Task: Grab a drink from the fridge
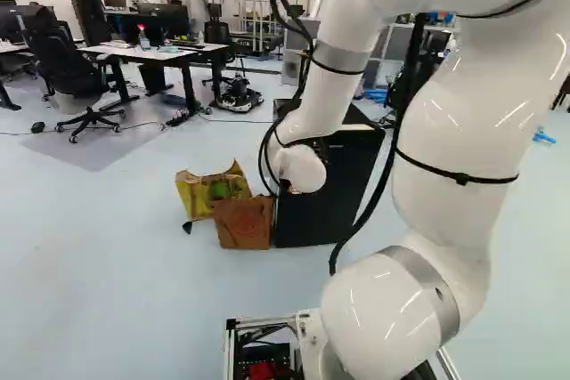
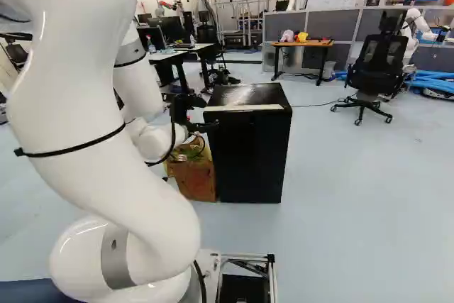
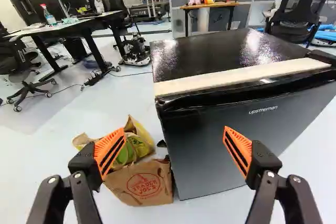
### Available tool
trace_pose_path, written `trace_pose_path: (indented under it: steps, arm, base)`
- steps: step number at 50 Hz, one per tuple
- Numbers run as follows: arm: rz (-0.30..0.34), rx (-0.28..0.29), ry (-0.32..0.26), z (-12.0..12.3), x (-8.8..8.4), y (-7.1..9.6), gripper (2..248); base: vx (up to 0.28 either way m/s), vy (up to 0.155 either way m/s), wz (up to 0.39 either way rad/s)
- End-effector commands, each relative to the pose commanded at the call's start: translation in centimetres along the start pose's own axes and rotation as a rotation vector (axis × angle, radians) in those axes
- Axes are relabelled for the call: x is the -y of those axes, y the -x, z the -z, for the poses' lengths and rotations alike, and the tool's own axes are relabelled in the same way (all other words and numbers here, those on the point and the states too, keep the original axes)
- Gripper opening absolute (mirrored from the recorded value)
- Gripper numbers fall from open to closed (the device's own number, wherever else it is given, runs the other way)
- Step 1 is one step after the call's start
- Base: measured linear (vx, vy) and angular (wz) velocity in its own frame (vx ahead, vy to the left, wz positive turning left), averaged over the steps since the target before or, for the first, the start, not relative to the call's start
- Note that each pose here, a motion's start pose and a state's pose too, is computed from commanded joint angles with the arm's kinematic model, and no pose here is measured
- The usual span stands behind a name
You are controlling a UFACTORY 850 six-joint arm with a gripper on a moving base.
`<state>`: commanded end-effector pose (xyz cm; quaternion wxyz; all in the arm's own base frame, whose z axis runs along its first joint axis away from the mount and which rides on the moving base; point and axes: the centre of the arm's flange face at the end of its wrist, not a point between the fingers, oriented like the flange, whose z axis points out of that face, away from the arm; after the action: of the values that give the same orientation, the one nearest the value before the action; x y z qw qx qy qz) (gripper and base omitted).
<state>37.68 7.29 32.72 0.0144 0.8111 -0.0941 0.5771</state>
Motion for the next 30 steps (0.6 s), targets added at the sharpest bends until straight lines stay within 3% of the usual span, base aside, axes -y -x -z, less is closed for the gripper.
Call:
trace_pose_path:
  steps: [30]
  arm:
    - [0.006, -0.061, 0.051, -1.8, 1.4, 1.9, 247]
  base:
    - [0.000, 0.000, 0.000]
